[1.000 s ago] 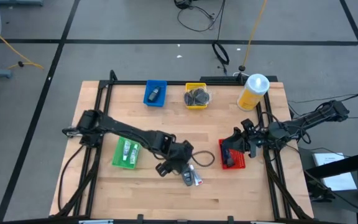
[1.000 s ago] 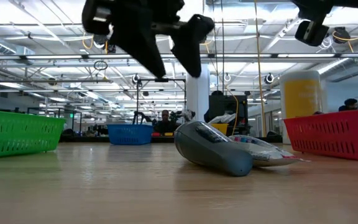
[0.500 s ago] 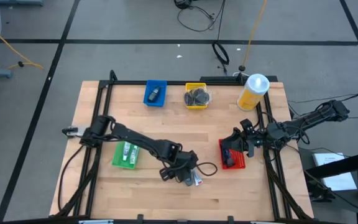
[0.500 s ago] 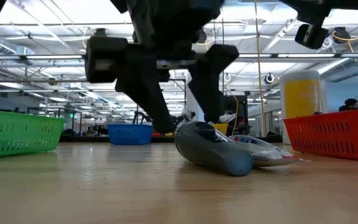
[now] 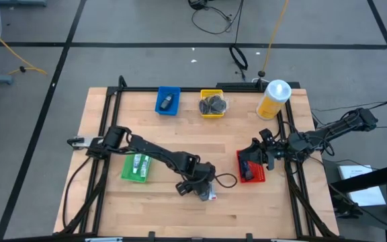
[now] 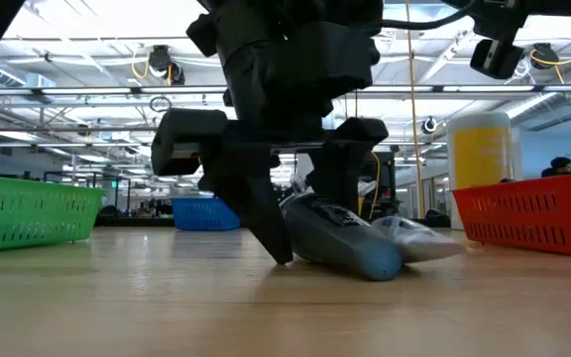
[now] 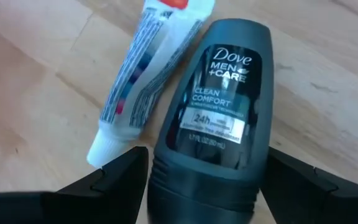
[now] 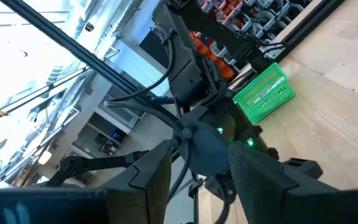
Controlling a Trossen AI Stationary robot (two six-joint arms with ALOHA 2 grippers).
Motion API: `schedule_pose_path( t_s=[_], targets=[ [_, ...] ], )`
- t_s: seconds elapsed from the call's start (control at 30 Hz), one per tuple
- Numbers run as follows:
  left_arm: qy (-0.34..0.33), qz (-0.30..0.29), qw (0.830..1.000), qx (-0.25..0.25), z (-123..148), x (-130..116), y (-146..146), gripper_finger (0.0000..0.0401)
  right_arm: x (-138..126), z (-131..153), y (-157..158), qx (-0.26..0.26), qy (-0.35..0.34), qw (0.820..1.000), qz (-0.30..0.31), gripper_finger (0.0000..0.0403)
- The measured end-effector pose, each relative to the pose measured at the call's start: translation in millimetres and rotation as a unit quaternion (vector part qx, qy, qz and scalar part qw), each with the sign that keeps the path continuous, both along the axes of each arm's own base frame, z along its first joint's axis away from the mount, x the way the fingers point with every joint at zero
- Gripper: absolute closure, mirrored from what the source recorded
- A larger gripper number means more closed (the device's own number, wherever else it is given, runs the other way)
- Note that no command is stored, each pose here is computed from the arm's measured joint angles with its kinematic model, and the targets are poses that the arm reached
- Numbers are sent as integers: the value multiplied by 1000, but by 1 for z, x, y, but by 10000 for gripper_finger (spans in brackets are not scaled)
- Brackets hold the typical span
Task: Pick & Place Travel size toiletries
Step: Put the gray deodorant into the blue bin
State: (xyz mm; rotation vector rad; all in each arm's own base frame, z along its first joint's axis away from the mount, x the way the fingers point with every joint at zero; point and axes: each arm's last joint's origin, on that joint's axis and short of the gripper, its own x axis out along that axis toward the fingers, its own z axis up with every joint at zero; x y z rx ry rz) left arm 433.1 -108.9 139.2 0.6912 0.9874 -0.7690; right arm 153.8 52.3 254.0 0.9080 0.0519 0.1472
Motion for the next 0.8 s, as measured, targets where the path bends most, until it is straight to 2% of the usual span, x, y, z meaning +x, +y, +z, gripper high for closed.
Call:
schedule_pose_path(
  t_s=[0.17,0.43,0.6,0.8],
  targets=[
    [18,37,999,-11,3,-3,0,123,0,0,0,0,0,1000,0,252],
    [21,32,999,-19,8,-10,-19,203,0,0,0,-4,0,1000,0,252],
    [32,28,999,-16,8,-16,-31,203,0,-1,0,-5,3,1000,0,252],
    [72,106,992,-12,22,-29,-35,199,0,-1,0,-6,4,1000,0,252]
  ],
)
